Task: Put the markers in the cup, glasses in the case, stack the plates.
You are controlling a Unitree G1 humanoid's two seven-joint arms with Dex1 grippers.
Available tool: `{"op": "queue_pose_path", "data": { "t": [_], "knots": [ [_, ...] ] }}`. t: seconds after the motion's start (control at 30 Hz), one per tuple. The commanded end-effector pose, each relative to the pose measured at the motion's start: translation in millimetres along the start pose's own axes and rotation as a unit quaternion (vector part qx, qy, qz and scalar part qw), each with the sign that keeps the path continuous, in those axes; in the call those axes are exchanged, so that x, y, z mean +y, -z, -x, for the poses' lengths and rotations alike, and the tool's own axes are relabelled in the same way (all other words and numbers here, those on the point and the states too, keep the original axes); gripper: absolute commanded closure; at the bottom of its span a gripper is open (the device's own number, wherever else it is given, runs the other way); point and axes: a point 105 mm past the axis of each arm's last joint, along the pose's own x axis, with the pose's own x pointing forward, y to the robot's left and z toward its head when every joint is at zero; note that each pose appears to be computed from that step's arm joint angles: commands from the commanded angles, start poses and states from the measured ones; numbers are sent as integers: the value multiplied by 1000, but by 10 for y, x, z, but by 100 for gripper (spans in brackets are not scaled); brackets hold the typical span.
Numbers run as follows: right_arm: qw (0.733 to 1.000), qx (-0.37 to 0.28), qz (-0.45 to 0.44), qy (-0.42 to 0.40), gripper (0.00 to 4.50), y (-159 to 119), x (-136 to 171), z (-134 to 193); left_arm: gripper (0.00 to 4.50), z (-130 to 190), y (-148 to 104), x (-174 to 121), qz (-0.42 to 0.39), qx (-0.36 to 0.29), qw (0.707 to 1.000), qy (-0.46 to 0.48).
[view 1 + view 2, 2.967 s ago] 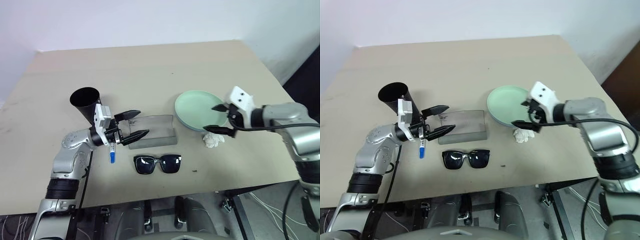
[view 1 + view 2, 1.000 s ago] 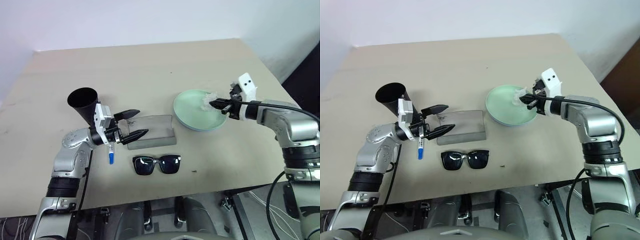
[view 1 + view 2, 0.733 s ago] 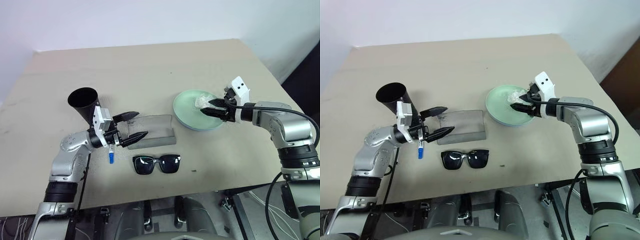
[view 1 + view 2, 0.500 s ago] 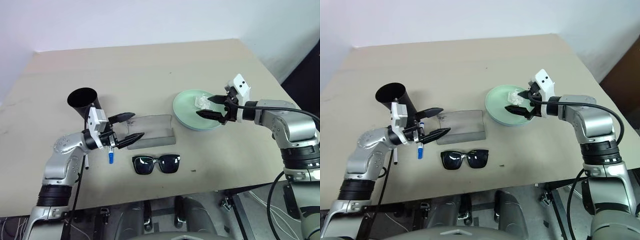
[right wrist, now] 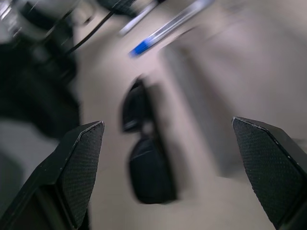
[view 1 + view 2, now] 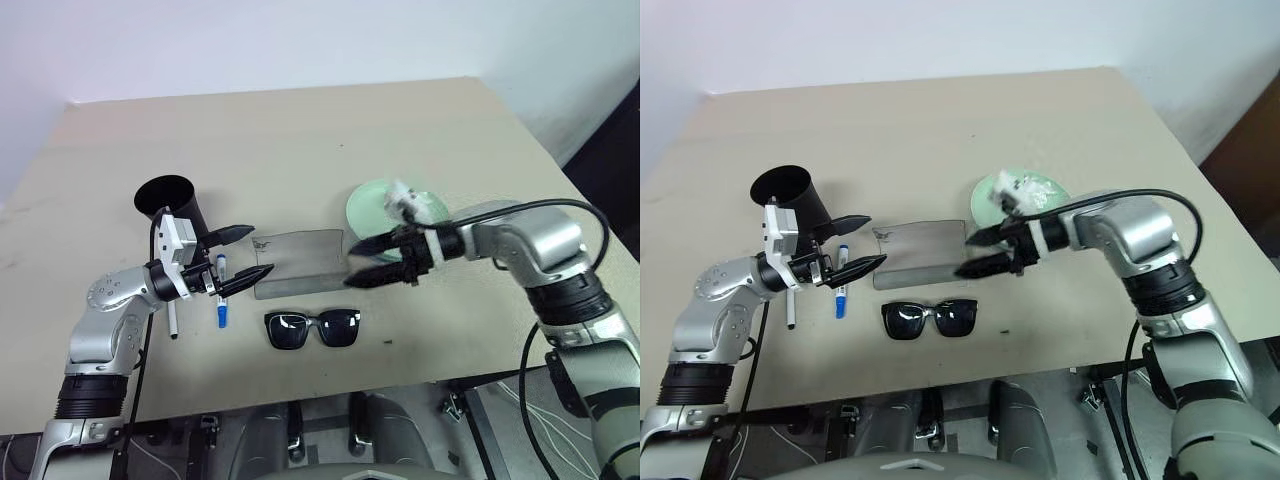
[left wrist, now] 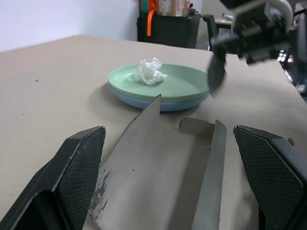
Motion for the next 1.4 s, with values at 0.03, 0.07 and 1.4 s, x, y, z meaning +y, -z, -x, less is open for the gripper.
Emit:
{"op": "queue_pose_path", "data": {
  "t": [0.03, 0.07, 1.4],
  "knots": [
    [995, 33, 66, -69, 3, -98, 146, -154, 0, -16, -169, 18, -26, -9, 1000, 4],
    [992, 49, 77, -83, 3, -72, 157, -203, 0, -21, -189, 25, -32, -10, 999, 1],
    [972, 114, 147, -145, 444, -316, 259, -276, 0, -141, -289, -76, -25, -15, 1000, 6]
  ]
}}
